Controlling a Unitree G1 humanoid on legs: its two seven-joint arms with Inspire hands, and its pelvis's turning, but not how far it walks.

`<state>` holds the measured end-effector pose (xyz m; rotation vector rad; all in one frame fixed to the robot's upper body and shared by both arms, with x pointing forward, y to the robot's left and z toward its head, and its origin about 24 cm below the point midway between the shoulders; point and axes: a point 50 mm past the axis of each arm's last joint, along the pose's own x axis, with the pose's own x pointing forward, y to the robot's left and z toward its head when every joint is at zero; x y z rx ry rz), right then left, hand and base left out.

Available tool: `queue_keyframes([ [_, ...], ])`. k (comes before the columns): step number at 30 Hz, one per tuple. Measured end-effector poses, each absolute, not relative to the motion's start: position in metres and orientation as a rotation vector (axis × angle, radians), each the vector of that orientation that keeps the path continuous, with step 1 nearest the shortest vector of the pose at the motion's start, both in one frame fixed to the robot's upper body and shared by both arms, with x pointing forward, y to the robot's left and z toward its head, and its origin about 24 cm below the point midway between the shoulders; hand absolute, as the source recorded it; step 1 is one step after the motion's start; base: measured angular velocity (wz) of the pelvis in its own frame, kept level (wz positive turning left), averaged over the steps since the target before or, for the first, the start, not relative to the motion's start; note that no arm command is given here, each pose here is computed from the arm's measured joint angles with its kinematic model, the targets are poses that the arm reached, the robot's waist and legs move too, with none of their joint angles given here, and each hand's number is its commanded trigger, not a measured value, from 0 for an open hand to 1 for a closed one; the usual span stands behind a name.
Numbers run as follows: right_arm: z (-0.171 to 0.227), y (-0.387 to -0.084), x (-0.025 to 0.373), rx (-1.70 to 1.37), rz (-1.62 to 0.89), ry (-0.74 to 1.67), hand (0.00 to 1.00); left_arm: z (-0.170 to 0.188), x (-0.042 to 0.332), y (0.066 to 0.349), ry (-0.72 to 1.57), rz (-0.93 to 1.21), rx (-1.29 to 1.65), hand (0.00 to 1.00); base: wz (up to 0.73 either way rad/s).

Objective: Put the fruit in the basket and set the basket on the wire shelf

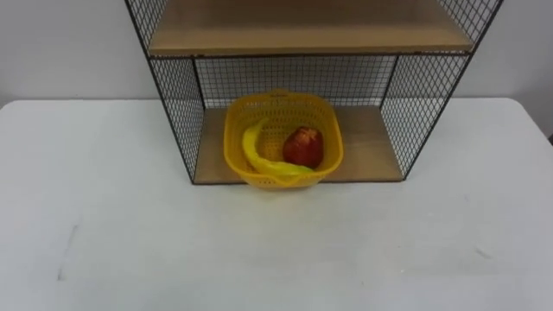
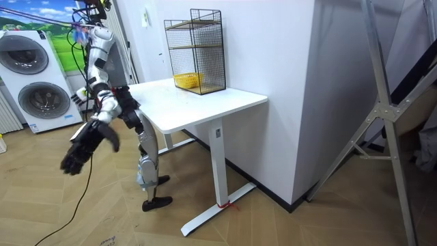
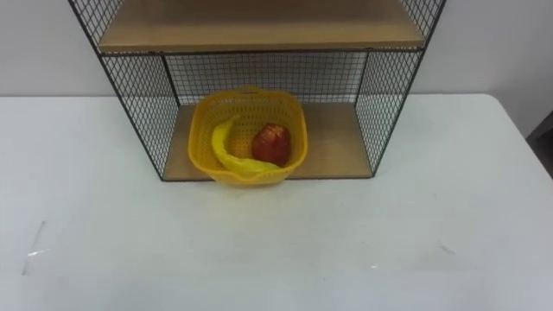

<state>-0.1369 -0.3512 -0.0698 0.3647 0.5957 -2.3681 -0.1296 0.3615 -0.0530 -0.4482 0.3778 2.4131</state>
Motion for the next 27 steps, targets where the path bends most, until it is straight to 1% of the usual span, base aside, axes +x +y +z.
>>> queue_keyframes([
  [1,-0.075,-0.342,-0.143,0.338,-2.368,0.667,0.00,-0.059,-0.134,0.355,0.427,2.424,-0.445,0.00,-0.06],
  [2,-0.086,-0.324,-0.151,0.294,-2.338,0.811,0.00,-0.070,-0.143,0.341,0.539,2.423,-0.430,0.00,-0.07],
  [3,-0.099,-0.308,-0.149,0.261,-2.253,0.966,0.00,-0.081,-0.146,0.328,0.679,2.372,-0.388,0.00,-0.08],
  [4,-0.104,-0.300,-0.149,0.230,-2.197,1.056,0.00,-0.087,-0.147,0.322,0.751,2.336,-0.363,0.00,-0.03],
  [6,-0.121,-0.287,-0.131,0.125,-1.930,1.279,0.00,-0.107,-0.136,0.305,0.990,2.114,-0.284,0.00,-0.09],
  [7,-0.125,-0.285,-0.125,0.080,-1.844,1.324,0.00,-0.111,-0.133,0.301,1.045,2.042,-0.254,0.00,-0.24],
  [8,-0.132,-0.282,-0.110,0.011,-1.667,1.389,0.00,-0.118,-0.128,0.294,1.140,1.884,-0.191,0.00,-0.20],
  [9,-0.139,-0.281,-0.093,-0.039,-1.504,1.420,0.00,-0.125,-0.122,0.288,1.226,1.715,-0.128,0.00,-0.17],
  [10,-0.141,-0.281,-0.086,-0.065,-1.433,1.435,0.00,-0.127,-0.120,0.285,1.267,1.632,-0.101,0.00,0.00],
  [12,-0.147,-0.281,-0.066,-0.131,-1.207,1.464,0.00,-0.137,-0.108,0.276,1.384,1.314,0.003,0.00,0.20],
  [13,-0.148,-0.280,-0.062,-0.143,-1.161,1.469,0.00,-0.140,-0.103,0.274,1.403,1.246,0.027,0.00,0.28],
  [15,-0.153,-0.278,-0.045,-0.192,-0.983,1.484,0.00,-0.148,-0.086,0.265,1.466,0.981,0.131,0.00,0.21],
  [16,-0.154,-0.277,-0.043,-0.200,-0.944,1.490,0.00,-0.150,-0.081,0.263,1.476,0.922,0.151,0.00,0.15],
  [18,-0.158,-0.273,-0.035,-0.219,-0.803,1.516,0.00,-0.157,-0.060,0.258,1.493,0.727,0.211,0.00,0.04],
  [21,-0.160,-0.270,-0.029,-0.228,-0.675,1.539,0.00,-0.160,-0.044,0.257,1.485,0.608,0.240,0.00,-0.13],
  [27,-0.162,-0.266,-0.024,-0.263,-0.541,1.587,0.00,-0.163,-0.016,0.256,1.456,0.501,0.256,0.00,-0.05],
])
